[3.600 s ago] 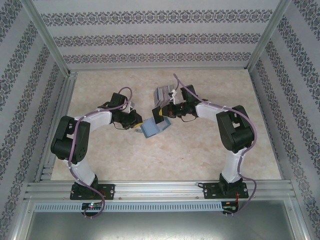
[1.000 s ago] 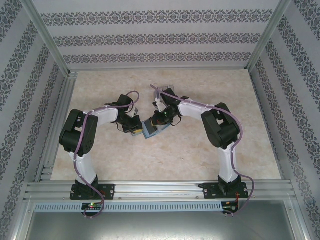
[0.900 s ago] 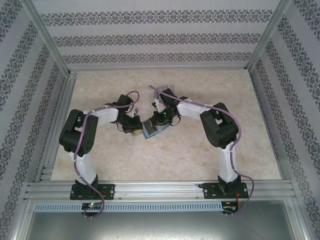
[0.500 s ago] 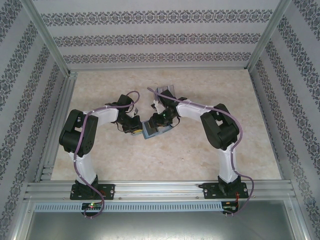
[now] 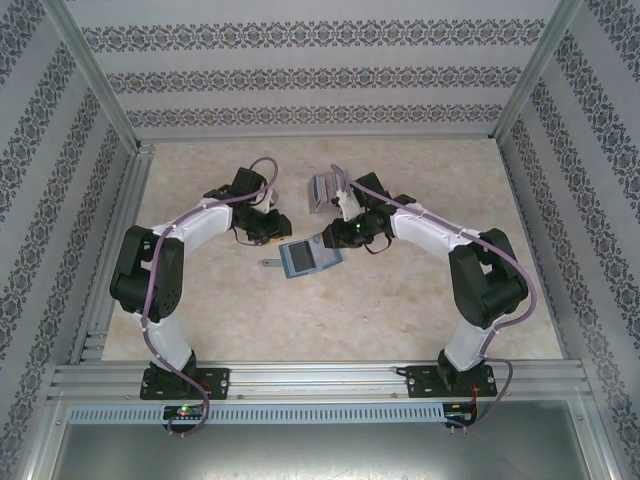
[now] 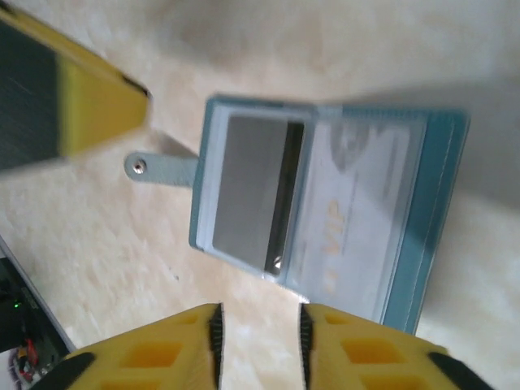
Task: Put the credit cards into the card holder
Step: Insert the credit card into the card slot, then rotate the card holder at the center of the table.
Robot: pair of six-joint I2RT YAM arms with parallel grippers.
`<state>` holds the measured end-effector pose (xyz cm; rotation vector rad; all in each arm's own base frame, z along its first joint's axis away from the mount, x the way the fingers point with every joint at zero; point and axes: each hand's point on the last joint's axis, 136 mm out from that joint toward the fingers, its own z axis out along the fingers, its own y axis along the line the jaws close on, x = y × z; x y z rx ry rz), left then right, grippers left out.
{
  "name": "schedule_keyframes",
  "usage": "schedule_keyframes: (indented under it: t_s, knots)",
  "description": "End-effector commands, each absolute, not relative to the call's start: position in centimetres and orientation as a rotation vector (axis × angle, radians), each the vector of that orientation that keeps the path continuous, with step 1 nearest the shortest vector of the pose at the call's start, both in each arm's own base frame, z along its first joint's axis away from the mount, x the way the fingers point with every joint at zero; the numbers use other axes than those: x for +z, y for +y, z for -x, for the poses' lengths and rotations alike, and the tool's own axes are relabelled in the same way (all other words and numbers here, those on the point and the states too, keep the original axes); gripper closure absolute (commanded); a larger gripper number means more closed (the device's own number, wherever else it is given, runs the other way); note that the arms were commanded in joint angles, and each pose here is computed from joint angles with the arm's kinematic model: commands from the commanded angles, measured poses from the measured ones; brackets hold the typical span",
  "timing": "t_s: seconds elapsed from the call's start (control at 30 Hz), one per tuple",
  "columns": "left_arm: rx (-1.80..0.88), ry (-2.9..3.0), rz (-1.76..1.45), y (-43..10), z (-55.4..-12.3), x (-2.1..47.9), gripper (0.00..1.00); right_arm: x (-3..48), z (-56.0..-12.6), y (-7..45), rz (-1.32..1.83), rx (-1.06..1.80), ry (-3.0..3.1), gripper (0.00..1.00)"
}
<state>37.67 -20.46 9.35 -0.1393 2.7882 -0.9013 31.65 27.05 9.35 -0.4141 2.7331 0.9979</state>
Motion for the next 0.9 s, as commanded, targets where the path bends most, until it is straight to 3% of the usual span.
schedule_keyframes:
  t_s: [0.0, 0.1, 0.3, 0.67, 0.87]
  knots:
    - [-0.819, 2.817, 0.09, -20.0, -38.8, 9.4, 0.7, 8.3, -29.3, 27.2, 0.413, 1.056, 2.767, 0.8]
    - [-0.793, 2.84, 0.07, -20.1, -40.3, 8.1, 0.73, 6.8, -28.2, 27.0, 0.39, 1.06, 2.801, 0.86]
    - [-0.722, 2.904, 0.075, -19.4, -40.3, 4.7, 0.79, 4.6, -29.2, 27.0, 0.318, 1.011, 2.82, 0.84]
    - [-0.688, 2.957, 0.138, -17.5, -34.4, 3.1, 0.81, 3.6, -35.2, 27.5, 0.272, 0.844, 2.792, 0.84]
    - [-0.79, 2.959, 0.148, -19.2, -31.2, 2.8, 0.82, 3.0, -37.4, 29.9, 0.308, 0.897, 2.788, 0.84]
